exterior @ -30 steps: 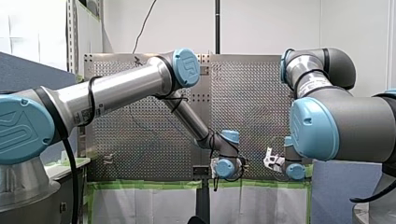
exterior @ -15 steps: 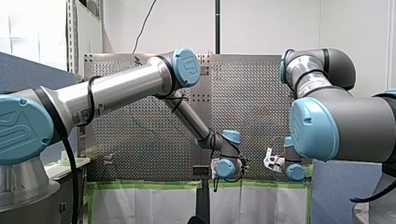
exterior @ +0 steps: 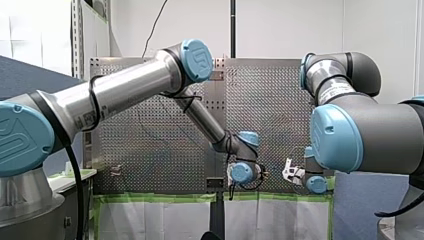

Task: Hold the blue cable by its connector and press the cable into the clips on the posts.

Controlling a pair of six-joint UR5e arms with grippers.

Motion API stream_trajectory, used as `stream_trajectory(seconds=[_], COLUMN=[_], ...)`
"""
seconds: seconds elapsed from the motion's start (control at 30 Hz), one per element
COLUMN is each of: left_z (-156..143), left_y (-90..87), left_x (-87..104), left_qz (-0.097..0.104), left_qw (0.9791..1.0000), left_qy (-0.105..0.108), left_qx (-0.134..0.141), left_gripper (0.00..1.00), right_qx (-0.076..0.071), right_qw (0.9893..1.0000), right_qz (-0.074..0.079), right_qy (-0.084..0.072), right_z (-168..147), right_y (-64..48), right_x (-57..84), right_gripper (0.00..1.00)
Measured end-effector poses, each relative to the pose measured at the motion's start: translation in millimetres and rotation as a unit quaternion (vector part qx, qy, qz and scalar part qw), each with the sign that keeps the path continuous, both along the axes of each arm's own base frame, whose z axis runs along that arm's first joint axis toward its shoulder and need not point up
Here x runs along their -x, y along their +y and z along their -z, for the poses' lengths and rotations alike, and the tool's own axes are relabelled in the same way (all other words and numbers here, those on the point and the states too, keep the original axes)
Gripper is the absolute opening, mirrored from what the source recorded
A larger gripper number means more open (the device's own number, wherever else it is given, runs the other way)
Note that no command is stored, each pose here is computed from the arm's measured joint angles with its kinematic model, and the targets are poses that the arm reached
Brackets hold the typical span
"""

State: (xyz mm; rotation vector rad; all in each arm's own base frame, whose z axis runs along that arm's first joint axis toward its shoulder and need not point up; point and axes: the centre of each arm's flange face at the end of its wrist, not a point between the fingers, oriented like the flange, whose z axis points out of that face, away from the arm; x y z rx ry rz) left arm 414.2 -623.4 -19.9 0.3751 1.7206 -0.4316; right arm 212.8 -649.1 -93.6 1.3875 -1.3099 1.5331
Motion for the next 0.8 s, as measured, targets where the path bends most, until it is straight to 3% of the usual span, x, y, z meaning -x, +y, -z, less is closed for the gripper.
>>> stream_trajectory(seconds=[0.2,0.43,0.8], left_z=[-24.0,-53.1,-81.5], left_y=[7.1,22.6,52.7], left_x=[0.0,-6.9,4.3], left_qz=[-0.012,-0.032,-0.047], left_qw=[0.9996,0.997,0.9961], left_qy=[-0.018,-0.029,0.006], left_qx=[0.02,0.064,0.075], left_gripper=[1.0,1.0,1.0], right_qx=[0.0,-0.002,-0.007], right_qw=[1.0,1.0,0.9999], right_qz=[0.001,0.001,0.002], right_qy=[-0.002,-0.006,-0.015], right_z=[0.0,1.1,2.3], right_y=[-0.3,-0.1,0.8], right_x=[0.6,1.0,0.8], right_gripper=[0.0,0.0,0.0])
